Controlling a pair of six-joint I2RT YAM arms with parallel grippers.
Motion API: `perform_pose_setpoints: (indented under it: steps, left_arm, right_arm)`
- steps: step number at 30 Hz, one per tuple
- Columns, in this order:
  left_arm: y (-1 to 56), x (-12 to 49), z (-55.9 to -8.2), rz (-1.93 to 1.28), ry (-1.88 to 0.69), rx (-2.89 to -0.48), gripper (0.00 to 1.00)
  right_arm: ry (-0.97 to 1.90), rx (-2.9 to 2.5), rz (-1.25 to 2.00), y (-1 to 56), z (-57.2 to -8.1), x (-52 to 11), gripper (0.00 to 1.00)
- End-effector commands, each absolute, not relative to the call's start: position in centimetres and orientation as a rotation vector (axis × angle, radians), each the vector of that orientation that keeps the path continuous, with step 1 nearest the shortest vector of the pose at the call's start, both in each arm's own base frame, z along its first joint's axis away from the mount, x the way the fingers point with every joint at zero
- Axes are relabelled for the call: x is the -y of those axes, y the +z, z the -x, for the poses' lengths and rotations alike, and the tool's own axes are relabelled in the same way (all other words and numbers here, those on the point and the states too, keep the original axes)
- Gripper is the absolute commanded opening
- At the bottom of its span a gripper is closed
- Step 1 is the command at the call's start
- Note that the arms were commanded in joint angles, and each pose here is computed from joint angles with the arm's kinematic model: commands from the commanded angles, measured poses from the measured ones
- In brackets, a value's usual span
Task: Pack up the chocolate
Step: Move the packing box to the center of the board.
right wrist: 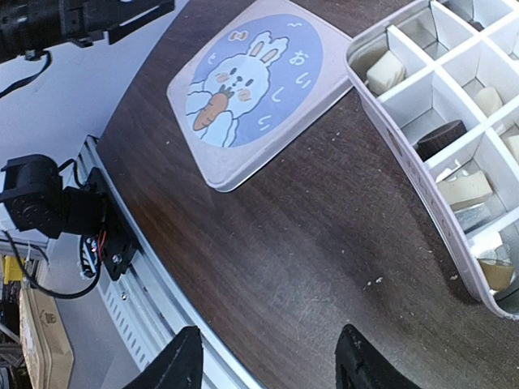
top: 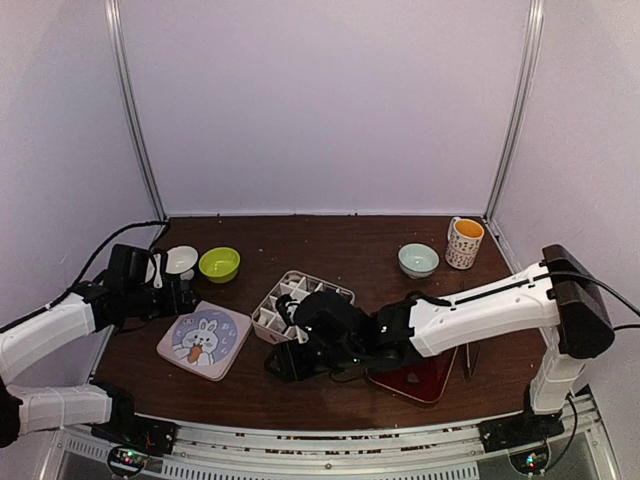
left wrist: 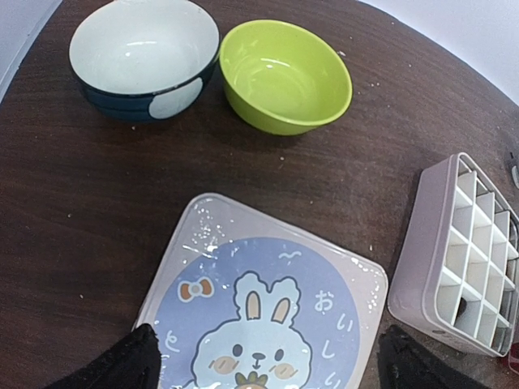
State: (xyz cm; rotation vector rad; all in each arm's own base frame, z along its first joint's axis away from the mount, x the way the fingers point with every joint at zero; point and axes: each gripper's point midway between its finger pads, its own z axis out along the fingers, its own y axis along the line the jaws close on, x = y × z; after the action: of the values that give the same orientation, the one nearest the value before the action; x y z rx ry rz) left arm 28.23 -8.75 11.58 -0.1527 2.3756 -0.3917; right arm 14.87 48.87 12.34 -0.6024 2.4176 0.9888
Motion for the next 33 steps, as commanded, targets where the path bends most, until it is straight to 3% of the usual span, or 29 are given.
perform_pose_setpoints:
  steps: [1, 7, 17, 33]
  left_arm:
    - [11.8, 8.8, -28.7, 0.159, -0.403, -2.362, 0.96]
    - [11.5, 9.3, -28.6, 0.100, -0.408, -2.399, 0.95]
    - [10.9, 9.0, -28.6, 0.115, -0.378, -2.428, 0.93]
    - [8.8, 5.8, -28.1, 0.244, -0.152, -2.496, 0.95]
  right_arm:
    - [0.848, -2.385, 0.638, 11.3, -16.6, -49.6, 0.49]
    - [0.757, -2.386, 0.651, 10.0, -18.1, -50.3, 0.35]
    - [0.663, -2.448, 0.590, 7.6, -20.5, -48.9, 0.00]
    - [0.444, -2.507, 0.423, 5.9, -27.3, -42.9, 0.00]
